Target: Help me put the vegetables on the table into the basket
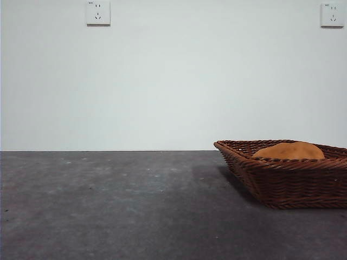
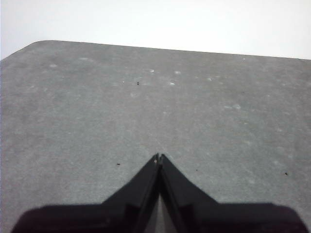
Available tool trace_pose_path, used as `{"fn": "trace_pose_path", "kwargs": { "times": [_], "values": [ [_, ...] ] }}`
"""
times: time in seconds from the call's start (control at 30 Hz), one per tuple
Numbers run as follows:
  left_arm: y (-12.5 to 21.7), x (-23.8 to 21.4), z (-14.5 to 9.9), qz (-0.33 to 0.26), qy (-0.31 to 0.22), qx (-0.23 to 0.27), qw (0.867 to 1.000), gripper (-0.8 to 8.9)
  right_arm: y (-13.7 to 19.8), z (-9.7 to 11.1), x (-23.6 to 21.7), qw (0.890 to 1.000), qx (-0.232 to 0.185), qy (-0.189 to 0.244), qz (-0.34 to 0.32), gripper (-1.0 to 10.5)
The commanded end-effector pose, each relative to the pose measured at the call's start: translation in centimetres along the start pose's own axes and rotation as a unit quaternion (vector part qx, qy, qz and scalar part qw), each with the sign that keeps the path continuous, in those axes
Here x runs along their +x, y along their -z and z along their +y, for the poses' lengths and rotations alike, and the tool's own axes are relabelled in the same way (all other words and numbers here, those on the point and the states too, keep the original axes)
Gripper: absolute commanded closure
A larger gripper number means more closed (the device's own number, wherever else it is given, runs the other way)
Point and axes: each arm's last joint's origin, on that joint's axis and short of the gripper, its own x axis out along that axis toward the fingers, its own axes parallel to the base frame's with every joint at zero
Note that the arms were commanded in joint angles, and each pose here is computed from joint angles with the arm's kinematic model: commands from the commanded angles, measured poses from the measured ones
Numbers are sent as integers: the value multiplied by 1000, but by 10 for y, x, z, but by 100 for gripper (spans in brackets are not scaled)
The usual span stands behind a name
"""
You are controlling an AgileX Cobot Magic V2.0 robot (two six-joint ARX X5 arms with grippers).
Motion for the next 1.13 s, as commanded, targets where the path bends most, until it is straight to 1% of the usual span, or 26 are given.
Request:
{"fn": "trace_pose_path", "kwargs": {
  "times": [0.03, 0.3, 0.5, 0.8, 0.87, 1.13],
  "values": [
    [3, 1, 0, 2, 0, -2, 1000, 817, 32, 2, 8, 1000, 14, 0, -1, 946],
    [3, 1, 0, 2, 0, -2, 1000, 817, 91, 10, 14, 1000, 10, -8, -6, 947],
    [3, 1, 0, 2, 0, -2, 1000, 817, 117, 15, 15, 1000, 6, -13, -13, 946],
    [3, 1, 0, 2, 0, -2, 1000, 817, 143, 18, 19, 1000, 4, -12, -18, 946],
    [3, 1, 0, 2, 0, -2, 1000, 817, 148, 18, 20, 1000, 10, -12, -18, 947],
    [3, 1, 0, 3, 0, -2, 1000, 817, 150, 18, 22, 1000, 15, -9, -20, 946]
  ]
}}
